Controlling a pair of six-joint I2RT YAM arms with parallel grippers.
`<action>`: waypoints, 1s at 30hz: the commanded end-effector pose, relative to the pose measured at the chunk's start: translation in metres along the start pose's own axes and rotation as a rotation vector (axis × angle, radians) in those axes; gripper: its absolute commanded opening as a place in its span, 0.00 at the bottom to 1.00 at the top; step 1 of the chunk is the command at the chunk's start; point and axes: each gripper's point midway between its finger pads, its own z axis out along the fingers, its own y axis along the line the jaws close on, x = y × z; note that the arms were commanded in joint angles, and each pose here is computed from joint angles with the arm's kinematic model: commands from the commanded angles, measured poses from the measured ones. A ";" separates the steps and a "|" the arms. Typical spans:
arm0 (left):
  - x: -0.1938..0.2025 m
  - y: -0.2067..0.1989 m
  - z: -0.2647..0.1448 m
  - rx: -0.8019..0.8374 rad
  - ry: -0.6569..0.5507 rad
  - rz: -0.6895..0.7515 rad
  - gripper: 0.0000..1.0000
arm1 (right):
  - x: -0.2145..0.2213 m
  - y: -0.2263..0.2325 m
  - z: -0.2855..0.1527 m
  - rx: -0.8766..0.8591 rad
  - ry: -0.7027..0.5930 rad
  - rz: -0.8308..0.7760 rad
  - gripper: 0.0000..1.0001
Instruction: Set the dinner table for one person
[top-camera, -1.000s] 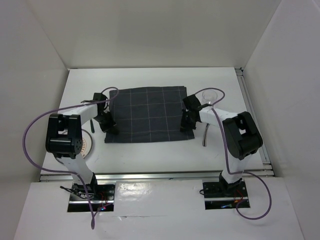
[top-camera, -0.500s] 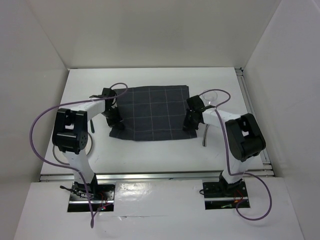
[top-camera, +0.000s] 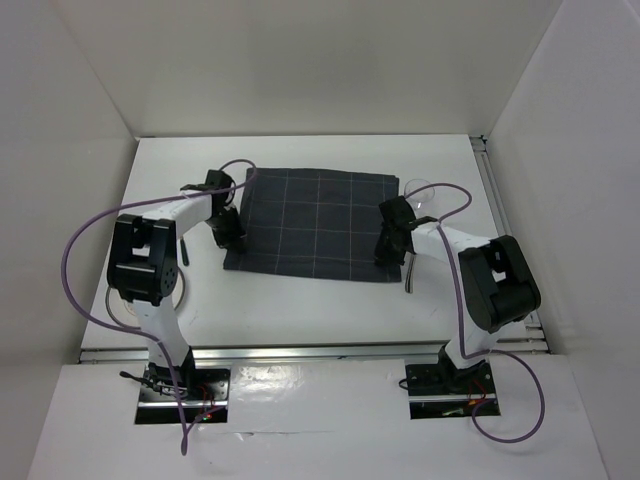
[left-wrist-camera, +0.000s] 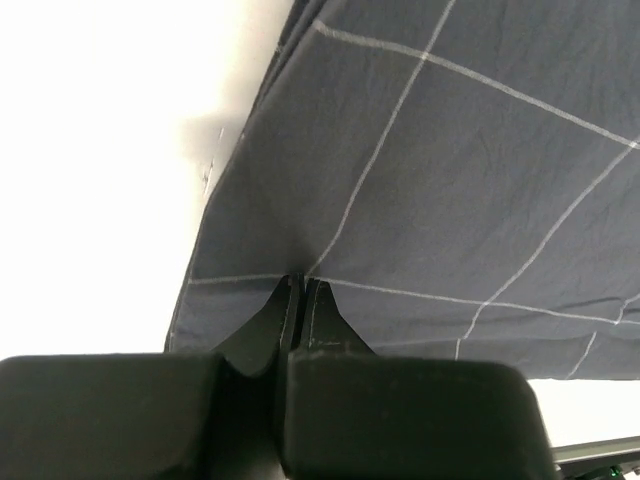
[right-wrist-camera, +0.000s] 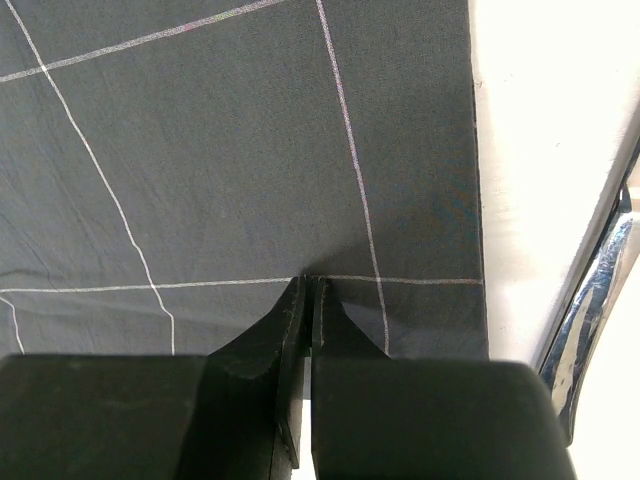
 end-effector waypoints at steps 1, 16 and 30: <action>-0.001 -0.002 -0.020 0.003 -0.043 0.034 0.00 | 0.004 -0.025 0.001 0.107 0.014 -0.010 0.00; 0.046 0.032 0.000 -0.062 0.020 0.013 0.00 | -0.010 -0.018 0.011 0.099 0.009 -0.110 0.00; 0.059 0.051 -0.020 -0.116 -0.031 -0.032 0.00 | -0.013 -0.014 0.012 0.071 0.005 -0.160 0.00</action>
